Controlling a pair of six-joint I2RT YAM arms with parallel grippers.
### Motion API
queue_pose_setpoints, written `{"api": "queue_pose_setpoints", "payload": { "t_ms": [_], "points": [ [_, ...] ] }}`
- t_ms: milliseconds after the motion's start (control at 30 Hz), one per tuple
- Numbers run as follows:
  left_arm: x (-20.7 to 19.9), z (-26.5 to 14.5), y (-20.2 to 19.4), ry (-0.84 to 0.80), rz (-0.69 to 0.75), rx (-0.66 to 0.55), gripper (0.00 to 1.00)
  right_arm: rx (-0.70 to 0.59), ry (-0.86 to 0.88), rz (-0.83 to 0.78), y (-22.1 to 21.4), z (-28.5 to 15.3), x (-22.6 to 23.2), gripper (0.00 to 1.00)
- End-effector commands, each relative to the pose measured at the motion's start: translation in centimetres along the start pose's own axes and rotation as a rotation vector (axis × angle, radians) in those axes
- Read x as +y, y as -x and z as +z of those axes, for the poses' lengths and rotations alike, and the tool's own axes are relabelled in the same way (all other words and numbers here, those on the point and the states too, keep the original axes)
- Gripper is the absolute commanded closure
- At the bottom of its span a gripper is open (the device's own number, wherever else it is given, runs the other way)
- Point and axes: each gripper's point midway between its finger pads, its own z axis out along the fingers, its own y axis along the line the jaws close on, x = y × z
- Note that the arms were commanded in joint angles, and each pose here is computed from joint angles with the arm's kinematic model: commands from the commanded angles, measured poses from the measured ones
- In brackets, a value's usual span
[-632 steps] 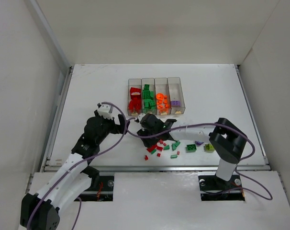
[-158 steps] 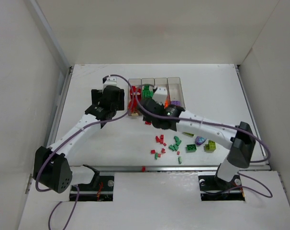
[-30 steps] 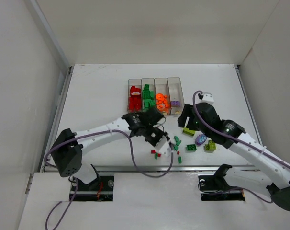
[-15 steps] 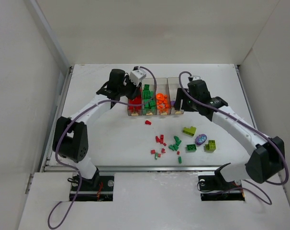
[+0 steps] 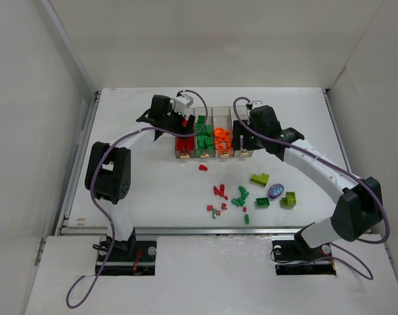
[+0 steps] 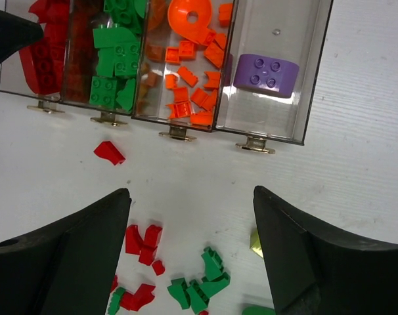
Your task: Sort the legos into containers by color
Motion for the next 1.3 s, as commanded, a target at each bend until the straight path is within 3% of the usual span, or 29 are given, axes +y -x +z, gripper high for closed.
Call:
{"api": "queue_pose_setpoints", "payload": {
  "t_ms": [0,67,200,367,433,467,533,567,600,633,700,733,867,1033,1067,1133,1267],
  "points": [
    [-0.1,-1.7,4.1,0.011,0.053,-0.101,0.11,-0.048,0.037,-0.037,1.1,-1.2,1.7,0.19],
    [0.3,-2.6,4.5,0.043,0.078,-0.111,0.0,-0.059,0.037,-0.042,1.2,-1.6,2.0,0.19],
    [0.8,-5.3,6.2,0.104,0.145,-0.146,0.0,-0.039,0.038,-0.039,0.3,-1.9,2.5,0.16],
    [0.4,-13.3,9.4,0.238,0.275,-0.257,0.0,-0.035,-0.034,-0.056,-0.9,-2.8,2.0,0.05],
    [0.1,-15.1,7.8,0.271,0.259,-0.257,0.0,-0.014,-0.064,-0.072,-2.1,-2.8,1.9,0.04],
    [-0.9,-17.7,8.7,0.291,0.241,-0.326,0.0,0.008,-0.118,-0.102,-3.0,-2.8,1.3,0.04],
    [-2.0,-17.6,5.2,0.284,0.179,-0.328,0.0,0.043,-0.177,-0.089,-4.0,-2.4,0.6,0.0],
    [-3.4,-19.0,5.1,0.265,0.165,-0.388,0.0,0.053,-0.182,-0.093,-4.2,-2.5,0.5,0.0],
    [-4.1,-19.1,4.8,0.237,0.119,-0.439,0.0,0.066,-0.181,-0.104,-4.7,-2.1,0.8,0.0],
    [-4.8,-17.5,1.1,0.205,0.075,-0.392,0.0,0.074,-0.184,-0.107,-4.9,-1.9,0.7,0.0],
    [-4.9,-17.9,0.4,0.219,-0.034,-0.466,0.0,0.078,-0.183,-0.123,-5.4,-2.1,1.4,0.0],
    [-5.1,-16.9,-2.0,0.213,-0.173,-0.446,0.0,0.083,-0.187,-0.124,-5.7,-1.9,1.6,0.0],
    [-6.5,-16.8,-3.5,0.146,-0.257,-0.508,0.0,0.128,-0.113,-0.079,-7.9,-1.2,3.1,0.0],
    [-7.7,-16.9,-4.5,0.091,-0.293,-0.57,0.0,0.143,0.023,0.008,-9.6,0.3,5.5,0.34],
    [-7.9,-17.1,-4.5,0.081,-0.286,-0.587,0.0,0.17,0.015,-0.006,-10.6,0.9,5.6,0.37],
    [-7.7,-16.8,-5.6,0.096,-0.292,-0.581,0.0,0.197,0.028,-0.012,-11.3,1.3,6.4,0.35],
    [-7.1,-17.5,-4.9,0.131,-0.305,-0.63,0.0,0.196,0.046,-0.137,-12.1,2.7,9.0,0.22]
  ]
}}
